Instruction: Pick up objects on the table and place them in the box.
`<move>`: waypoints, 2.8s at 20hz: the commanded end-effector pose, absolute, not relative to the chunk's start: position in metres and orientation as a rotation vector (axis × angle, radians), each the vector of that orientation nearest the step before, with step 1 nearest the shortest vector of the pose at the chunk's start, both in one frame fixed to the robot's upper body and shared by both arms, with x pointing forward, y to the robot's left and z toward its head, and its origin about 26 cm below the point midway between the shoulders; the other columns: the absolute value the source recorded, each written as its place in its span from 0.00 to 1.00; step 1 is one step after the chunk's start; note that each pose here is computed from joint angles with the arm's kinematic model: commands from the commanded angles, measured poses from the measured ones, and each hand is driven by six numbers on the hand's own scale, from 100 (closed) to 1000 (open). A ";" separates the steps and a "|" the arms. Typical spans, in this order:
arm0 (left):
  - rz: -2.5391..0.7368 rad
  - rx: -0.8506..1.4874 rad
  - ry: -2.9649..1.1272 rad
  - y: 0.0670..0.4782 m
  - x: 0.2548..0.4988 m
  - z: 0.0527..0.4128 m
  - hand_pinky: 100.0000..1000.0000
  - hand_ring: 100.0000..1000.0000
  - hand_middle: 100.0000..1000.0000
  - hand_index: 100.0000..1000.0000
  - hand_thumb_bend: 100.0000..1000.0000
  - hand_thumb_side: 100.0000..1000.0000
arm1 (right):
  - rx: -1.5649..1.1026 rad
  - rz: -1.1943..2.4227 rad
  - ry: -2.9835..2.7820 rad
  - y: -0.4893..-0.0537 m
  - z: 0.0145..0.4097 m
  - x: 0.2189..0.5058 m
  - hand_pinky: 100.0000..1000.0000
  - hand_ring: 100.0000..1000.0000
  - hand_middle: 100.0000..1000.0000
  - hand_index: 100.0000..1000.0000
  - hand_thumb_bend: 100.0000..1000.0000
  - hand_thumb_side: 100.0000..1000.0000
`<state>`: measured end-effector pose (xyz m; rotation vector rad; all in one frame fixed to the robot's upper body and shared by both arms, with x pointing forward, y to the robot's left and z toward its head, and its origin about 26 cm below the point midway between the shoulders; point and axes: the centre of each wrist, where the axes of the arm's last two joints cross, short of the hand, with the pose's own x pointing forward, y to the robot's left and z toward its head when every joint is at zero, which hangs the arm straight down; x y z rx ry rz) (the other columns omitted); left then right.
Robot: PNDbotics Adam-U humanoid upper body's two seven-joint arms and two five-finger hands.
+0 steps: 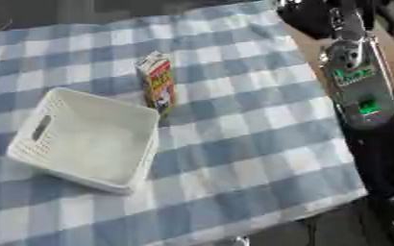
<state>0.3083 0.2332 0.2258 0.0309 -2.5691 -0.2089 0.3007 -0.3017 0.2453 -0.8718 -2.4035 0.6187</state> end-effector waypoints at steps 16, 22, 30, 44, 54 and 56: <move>-0.218 0.052 -2.580 0.235 0.307 0.231 0.82 0.61 0.79 0.93 1.00 0.80 | -0.840 0.679 -2.409 -0.300 0.254 0.299 0.00 0.33 0.00 0.66 0.54 0.72; -0.221 0.062 -2.575 0.237 0.306 0.230 0.82 0.61 0.79 0.93 1.00 0.80 | -0.625 0.885 -2.294 -0.307 0.261 0.296 0.00 0.39 0.00 0.79 0.59 0.71; -0.239 0.062 -2.560 0.237 0.306 0.227 0.82 0.61 0.79 0.93 1.00 0.80 | -0.419 1.101 -2.177 -0.322 0.275 0.319 0.00 0.54 0.00 0.84 0.61 0.69; -0.256 0.060 -2.553 0.236 0.305 0.226 0.82 0.61 0.79 0.93 1.00 0.80 | -0.450 1.414 -2.023 -0.341 0.287 0.358 0.00 0.63 0.00 0.92 0.65 0.67; -0.269 0.053 -2.542 0.235 0.305 0.224 0.82 0.61 0.79 0.93 1.00 0.80 | -0.531 1.795 -1.921 -0.329 0.301 0.364 0.00 0.73 0.00 0.89 0.73 0.53; -0.270 0.050 -2.540 0.235 0.305 0.224 0.82 0.61 0.79 0.93 1.00 0.80 | -0.545 1.853 -1.899 -0.328 0.301 0.366 0.00 0.74 0.00 0.88 0.75 0.54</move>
